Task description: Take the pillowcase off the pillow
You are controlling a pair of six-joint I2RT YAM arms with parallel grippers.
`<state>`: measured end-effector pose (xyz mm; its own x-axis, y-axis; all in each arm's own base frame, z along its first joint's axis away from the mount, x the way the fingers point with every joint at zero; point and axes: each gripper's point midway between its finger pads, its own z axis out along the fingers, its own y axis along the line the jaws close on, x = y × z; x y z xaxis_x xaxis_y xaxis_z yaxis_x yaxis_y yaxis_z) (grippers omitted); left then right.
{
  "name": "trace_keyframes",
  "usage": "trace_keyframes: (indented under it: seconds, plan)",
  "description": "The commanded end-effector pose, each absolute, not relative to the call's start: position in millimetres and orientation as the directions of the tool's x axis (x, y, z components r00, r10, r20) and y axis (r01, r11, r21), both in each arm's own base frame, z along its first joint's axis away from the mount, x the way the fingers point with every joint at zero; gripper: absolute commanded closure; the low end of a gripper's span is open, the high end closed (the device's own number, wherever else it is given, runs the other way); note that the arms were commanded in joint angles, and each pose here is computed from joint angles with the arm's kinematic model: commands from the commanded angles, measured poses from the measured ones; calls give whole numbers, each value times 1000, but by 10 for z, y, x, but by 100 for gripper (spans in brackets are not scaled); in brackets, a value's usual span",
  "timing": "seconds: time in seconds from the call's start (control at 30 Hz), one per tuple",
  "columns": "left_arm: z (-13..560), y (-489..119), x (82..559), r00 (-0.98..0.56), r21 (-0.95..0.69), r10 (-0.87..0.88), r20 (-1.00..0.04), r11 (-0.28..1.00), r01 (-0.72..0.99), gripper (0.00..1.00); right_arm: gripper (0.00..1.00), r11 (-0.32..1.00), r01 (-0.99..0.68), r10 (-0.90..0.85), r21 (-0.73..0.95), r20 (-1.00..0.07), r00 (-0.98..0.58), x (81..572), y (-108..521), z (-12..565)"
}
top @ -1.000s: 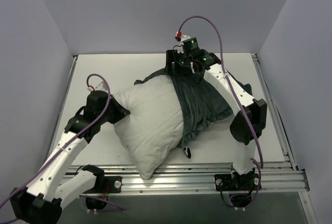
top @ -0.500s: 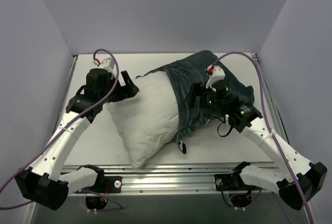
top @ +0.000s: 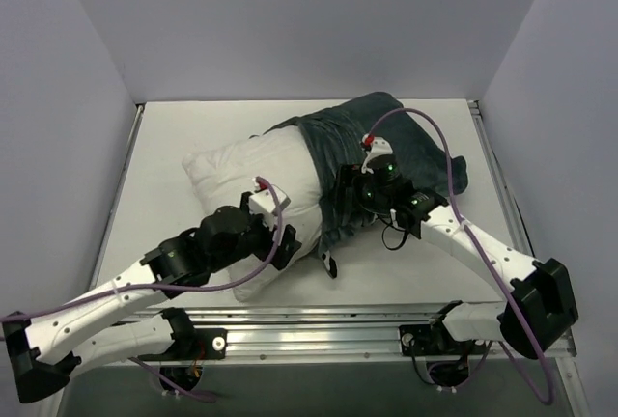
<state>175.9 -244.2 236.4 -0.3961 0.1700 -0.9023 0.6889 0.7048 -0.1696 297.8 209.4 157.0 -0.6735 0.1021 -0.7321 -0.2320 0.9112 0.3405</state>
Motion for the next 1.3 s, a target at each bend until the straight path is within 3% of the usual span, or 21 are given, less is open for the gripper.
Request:
trace_keyframes:
  seconds: [0.0,0.3,0.47,0.67,1.0,1.27]
  plan:
    - [2443,-2561,2078,-260,1,229,-938,752,659,6,13,896,-267,145,355,-802,-579,3362,2287,1888]
    - [2441,-2527,2482,-75,362,469,-880,764,534,6,11,885,-303,114,353,-796,-594,3382,2360,1988]
    - [2510,-2324,2616,-46,451,520,-853,778,437,6,11,871,-317,124,376,-791,-599,3184,2295,2022]
    - [2101,-2464,2598,-189,281,467,-863,758,588,6,11,858,-327,120,396,-774,-621,2965,2232,1987]
    - [1459,-2617,2485,-384,137,476,-791,750,647,6,11,856,-332,92,396,-749,-656,2703,2209,1757]
    - [1285,-2810,2275,-422,23,476,-772,684,729,6,11,852,-322,101,413,-732,-674,2517,2212,1568]
